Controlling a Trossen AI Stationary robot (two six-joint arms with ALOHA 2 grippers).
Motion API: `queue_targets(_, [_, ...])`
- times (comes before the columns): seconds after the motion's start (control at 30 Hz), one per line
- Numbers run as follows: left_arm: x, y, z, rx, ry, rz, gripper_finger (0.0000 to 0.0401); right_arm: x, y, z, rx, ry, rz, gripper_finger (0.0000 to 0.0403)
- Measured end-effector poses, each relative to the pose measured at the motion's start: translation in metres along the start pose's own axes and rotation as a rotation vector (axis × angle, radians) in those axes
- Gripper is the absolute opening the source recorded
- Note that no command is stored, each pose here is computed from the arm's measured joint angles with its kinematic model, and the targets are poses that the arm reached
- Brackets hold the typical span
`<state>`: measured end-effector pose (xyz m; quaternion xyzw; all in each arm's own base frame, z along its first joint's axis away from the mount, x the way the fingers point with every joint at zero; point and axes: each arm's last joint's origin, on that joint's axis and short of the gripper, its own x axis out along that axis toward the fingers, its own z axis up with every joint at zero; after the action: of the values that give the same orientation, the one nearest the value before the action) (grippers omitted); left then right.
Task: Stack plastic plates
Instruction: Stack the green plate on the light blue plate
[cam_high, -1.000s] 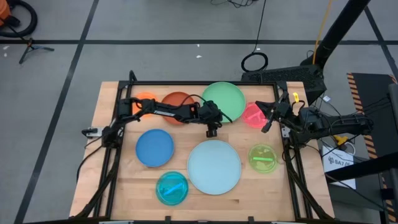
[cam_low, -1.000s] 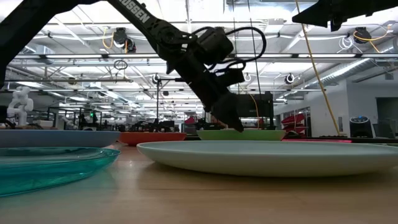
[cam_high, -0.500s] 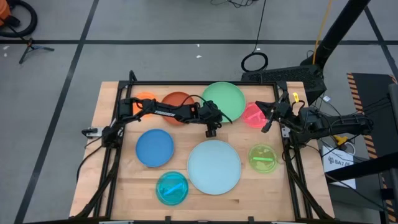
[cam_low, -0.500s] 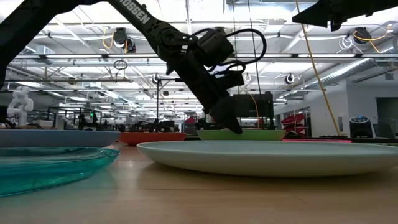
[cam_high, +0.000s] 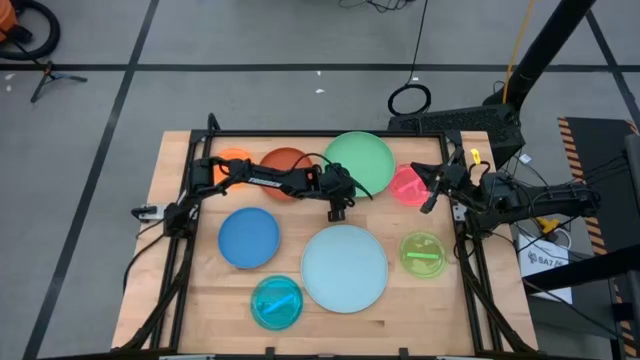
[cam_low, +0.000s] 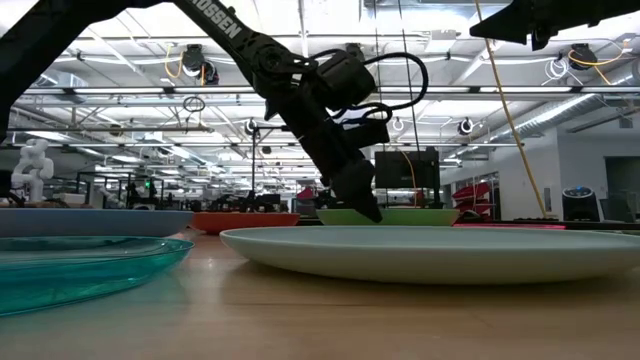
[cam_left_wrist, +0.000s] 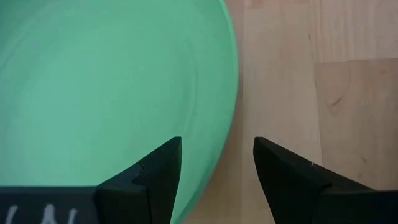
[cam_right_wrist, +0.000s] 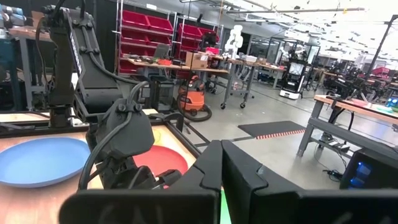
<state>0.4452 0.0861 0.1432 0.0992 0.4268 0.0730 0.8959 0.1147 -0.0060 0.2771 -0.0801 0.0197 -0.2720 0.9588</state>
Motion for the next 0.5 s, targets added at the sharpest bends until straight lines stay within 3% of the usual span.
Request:
queue_targets(0.13, [0.0000,0.0000,0.0000,0.008,0.000,0.000,0.0192,0.0000,0.0000,-0.0001,-0.001,0.001,0.000,0.0000])
queue_targets(0.5, [-0.0001,0.0000,-0.0002,0.000,0.003,-0.001,0.0096,0.0000,0.0000,0.0000,0.000,0.000,0.000,0.0000])
